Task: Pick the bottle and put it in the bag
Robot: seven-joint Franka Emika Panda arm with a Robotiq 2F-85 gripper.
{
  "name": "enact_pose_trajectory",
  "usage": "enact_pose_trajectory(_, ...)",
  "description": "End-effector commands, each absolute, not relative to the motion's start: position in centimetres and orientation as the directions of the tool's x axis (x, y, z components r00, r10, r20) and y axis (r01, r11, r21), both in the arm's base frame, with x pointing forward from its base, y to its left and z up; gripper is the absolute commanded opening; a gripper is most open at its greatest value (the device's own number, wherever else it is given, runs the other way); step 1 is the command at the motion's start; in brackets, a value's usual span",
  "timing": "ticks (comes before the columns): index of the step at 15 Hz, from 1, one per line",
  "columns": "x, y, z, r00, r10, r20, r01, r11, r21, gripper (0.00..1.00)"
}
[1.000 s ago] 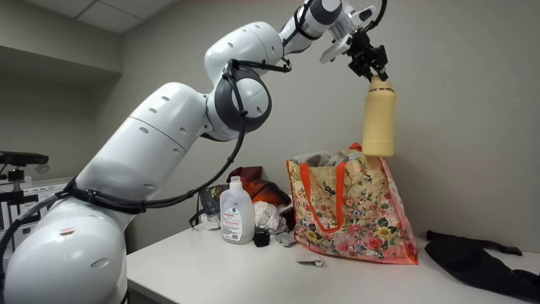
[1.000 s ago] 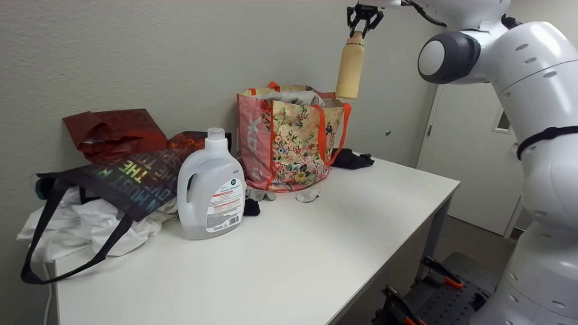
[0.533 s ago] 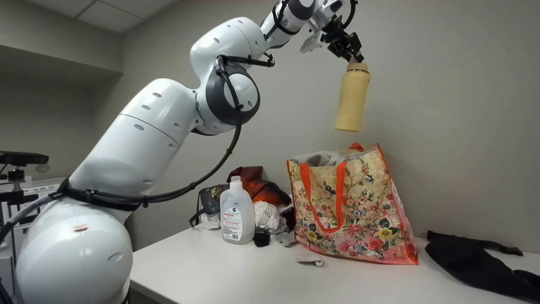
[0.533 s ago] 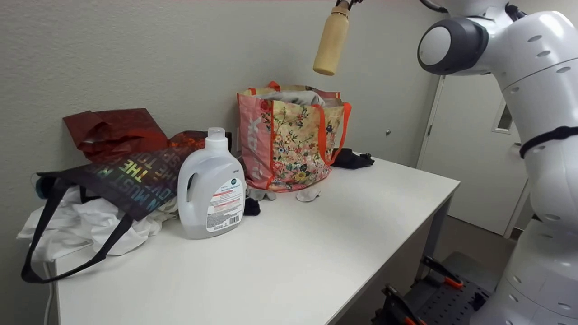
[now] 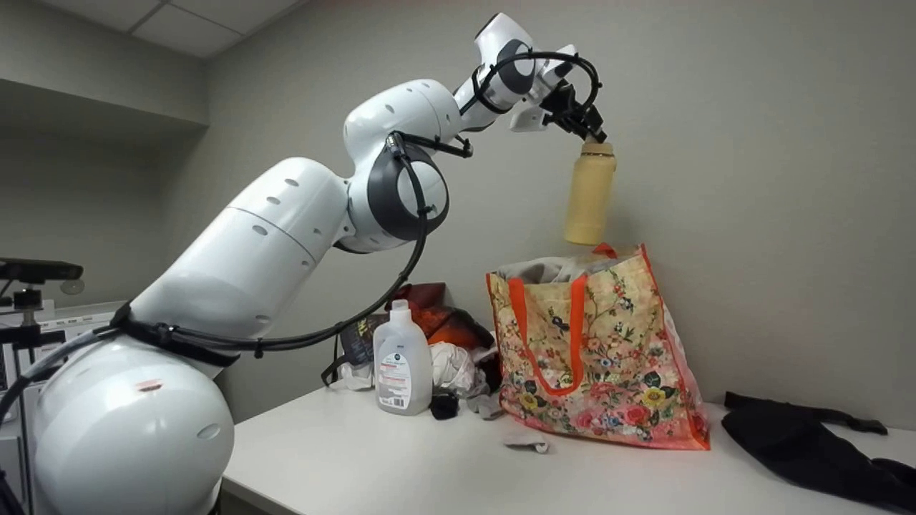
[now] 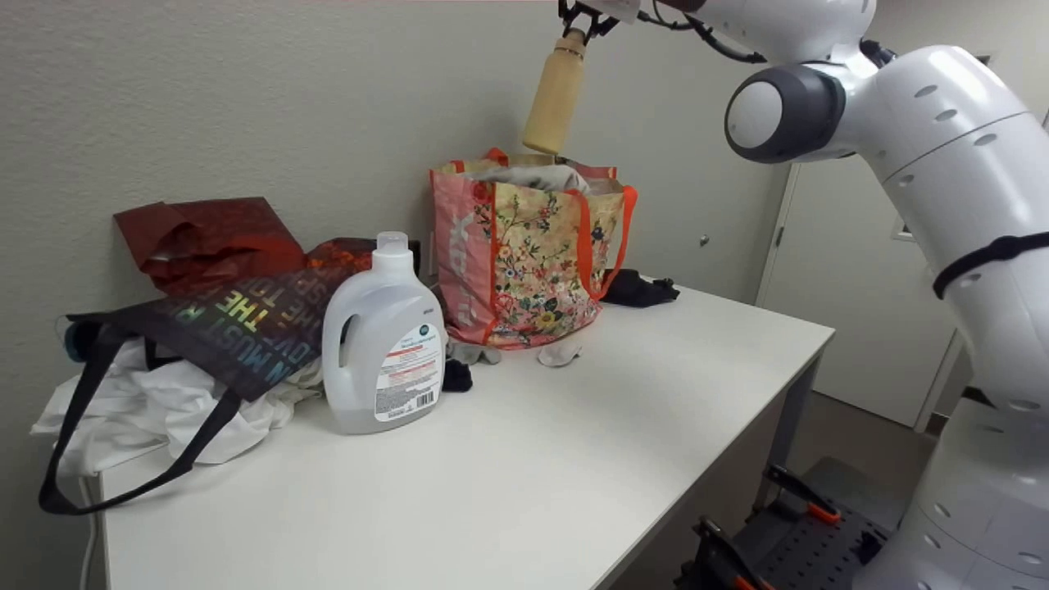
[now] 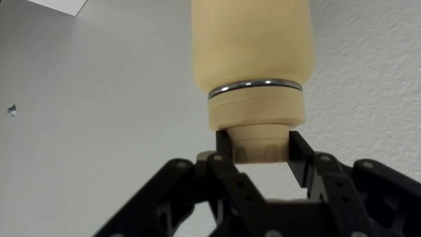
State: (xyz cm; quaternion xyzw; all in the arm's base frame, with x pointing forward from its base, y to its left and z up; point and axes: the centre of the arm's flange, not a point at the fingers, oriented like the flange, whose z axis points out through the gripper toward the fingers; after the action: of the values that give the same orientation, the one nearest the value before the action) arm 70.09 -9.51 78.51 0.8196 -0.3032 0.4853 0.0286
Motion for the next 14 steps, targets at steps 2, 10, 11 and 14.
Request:
enact_pose_trajectory(2, 76.0, -7.6, 75.7, 0.277, -0.473, 0.836, -0.502, -0.813, -0.294, 0.22)
enact_pose_trajectory(10, 78.7, -5.8, 68.7, 0.316, -0.477, 0.820, -0.465, -0.831, -0.305, 0.22)
enact_pose_trajectory(11, 78.6, -5.9, 68.1, 0.322, -0.478, 0.817, -0.466, -0.832, -0.303, 0.22)
enact_pose_trajectory(14, 77.6, -6.9, 66.0, 0.355, -0.487, 0.798, -0.481, -0.827, -0.291, 0.22)
